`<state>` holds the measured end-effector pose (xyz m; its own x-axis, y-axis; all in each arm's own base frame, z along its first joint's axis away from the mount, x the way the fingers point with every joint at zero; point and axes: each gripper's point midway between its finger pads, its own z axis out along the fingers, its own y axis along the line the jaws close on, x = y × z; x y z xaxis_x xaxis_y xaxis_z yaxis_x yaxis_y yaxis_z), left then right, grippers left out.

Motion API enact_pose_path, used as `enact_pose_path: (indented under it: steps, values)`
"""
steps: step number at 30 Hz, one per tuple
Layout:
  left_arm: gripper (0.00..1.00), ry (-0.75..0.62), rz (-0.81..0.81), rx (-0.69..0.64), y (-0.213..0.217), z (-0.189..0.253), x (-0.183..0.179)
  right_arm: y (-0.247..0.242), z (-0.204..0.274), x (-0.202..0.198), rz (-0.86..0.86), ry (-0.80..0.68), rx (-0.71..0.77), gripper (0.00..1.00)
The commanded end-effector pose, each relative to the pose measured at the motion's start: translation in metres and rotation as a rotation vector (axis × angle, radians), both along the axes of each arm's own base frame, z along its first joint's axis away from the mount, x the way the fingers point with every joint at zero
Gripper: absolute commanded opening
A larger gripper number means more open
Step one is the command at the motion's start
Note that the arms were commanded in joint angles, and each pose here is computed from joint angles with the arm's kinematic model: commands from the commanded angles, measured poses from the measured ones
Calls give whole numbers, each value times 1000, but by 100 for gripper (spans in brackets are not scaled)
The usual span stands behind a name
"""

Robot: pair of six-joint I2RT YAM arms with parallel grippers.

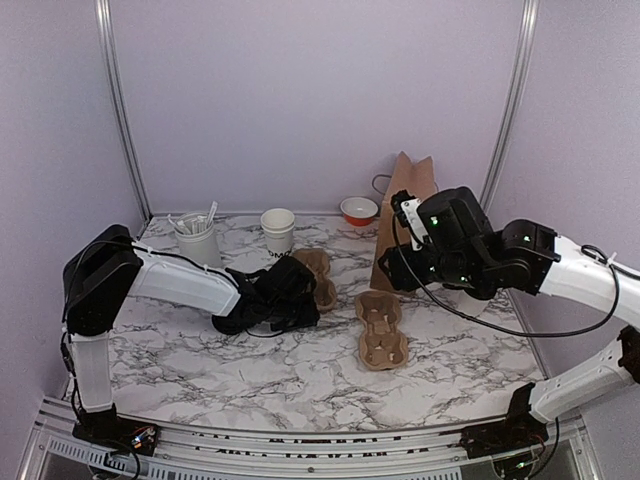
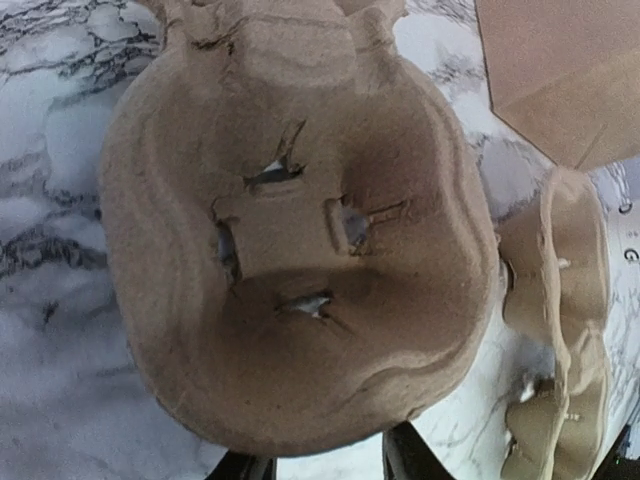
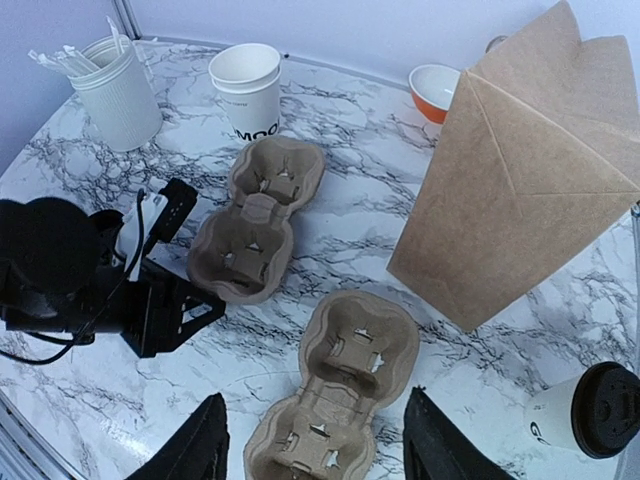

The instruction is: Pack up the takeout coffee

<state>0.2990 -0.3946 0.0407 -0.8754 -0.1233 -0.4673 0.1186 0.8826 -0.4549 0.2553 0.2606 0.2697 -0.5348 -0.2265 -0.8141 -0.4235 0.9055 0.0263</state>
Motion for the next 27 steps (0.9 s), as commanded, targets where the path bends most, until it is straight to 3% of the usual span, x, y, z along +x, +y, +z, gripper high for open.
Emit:
enact_pose_path:
  steps: [1, 6, 10, 27]
  values:
    - [37, -14, 79, 35, 8, -8, 46, -13, 19, 1, -28, -58, 43, 57]
    - [38, -23, 65, 49, -4, -10, 81, -23, 28, 0, -51, -83, 75, 59]
    - [38, -30, -9, 33, -23, 0, 84, -32, 33, 6, -85, -94, 89, 60]
    - [48, -149, -204, -12, -17, 95, 5, -128, 69, 110, -196, -122, 503, 67]
